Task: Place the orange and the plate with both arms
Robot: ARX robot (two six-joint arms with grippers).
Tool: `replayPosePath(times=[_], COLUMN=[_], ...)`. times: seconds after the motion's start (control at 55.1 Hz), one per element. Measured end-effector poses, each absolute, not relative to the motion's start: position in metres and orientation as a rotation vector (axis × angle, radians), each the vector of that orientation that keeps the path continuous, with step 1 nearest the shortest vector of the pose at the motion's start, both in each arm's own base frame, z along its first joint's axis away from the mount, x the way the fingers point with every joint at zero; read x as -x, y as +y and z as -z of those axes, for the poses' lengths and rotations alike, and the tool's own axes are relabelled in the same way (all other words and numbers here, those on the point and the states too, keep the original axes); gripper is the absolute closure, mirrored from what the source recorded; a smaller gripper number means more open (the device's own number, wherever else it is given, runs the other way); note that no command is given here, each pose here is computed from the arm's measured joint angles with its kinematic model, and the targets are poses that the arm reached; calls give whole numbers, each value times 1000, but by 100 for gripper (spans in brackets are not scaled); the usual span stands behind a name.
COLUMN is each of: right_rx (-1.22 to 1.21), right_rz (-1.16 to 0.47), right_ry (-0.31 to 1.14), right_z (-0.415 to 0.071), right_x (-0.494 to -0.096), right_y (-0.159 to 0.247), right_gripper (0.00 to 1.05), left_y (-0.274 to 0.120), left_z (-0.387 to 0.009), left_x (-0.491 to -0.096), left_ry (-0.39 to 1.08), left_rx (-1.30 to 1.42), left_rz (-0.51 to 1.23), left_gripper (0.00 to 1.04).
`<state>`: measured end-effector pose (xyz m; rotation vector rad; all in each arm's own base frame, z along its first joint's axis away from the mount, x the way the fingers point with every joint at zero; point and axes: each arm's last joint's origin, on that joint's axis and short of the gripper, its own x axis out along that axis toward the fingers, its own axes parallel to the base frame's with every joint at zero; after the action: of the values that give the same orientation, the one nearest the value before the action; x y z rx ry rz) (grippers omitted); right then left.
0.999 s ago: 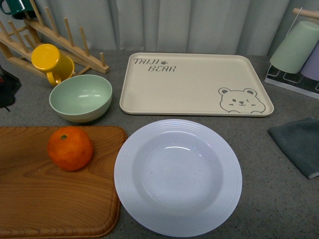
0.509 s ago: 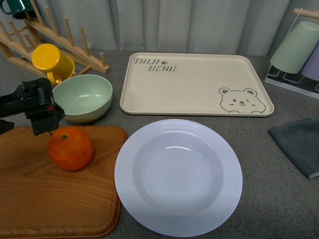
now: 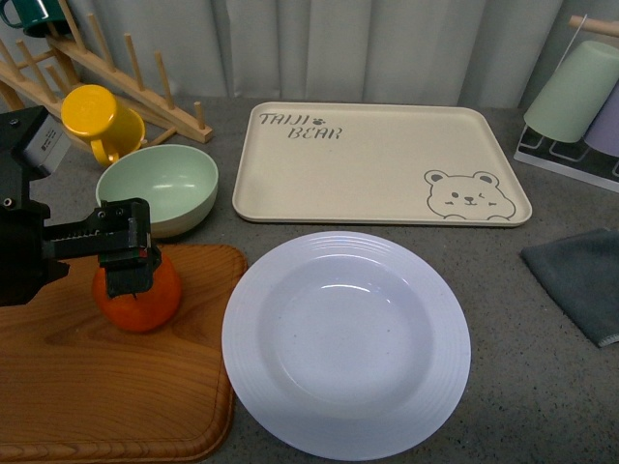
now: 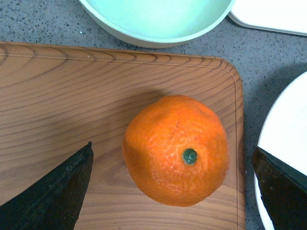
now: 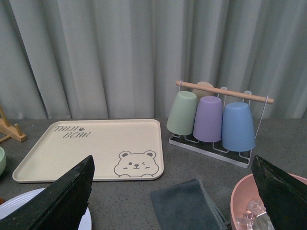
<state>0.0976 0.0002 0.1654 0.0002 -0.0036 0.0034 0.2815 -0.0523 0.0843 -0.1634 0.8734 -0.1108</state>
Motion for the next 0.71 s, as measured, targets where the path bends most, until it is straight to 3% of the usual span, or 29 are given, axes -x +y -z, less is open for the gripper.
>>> replayPosePath(times=[0.708], right_rx=[0], right_rz=[-3], right_ry=[-4], right_z=[-165], right_x=[-98], right_y=[0], right_gripper=[9], left_y=[-61], left_z=[-64], left_x=[-292], left_ry=[926], left_rx=[159], left_rz=[135], left_gripper=[6])
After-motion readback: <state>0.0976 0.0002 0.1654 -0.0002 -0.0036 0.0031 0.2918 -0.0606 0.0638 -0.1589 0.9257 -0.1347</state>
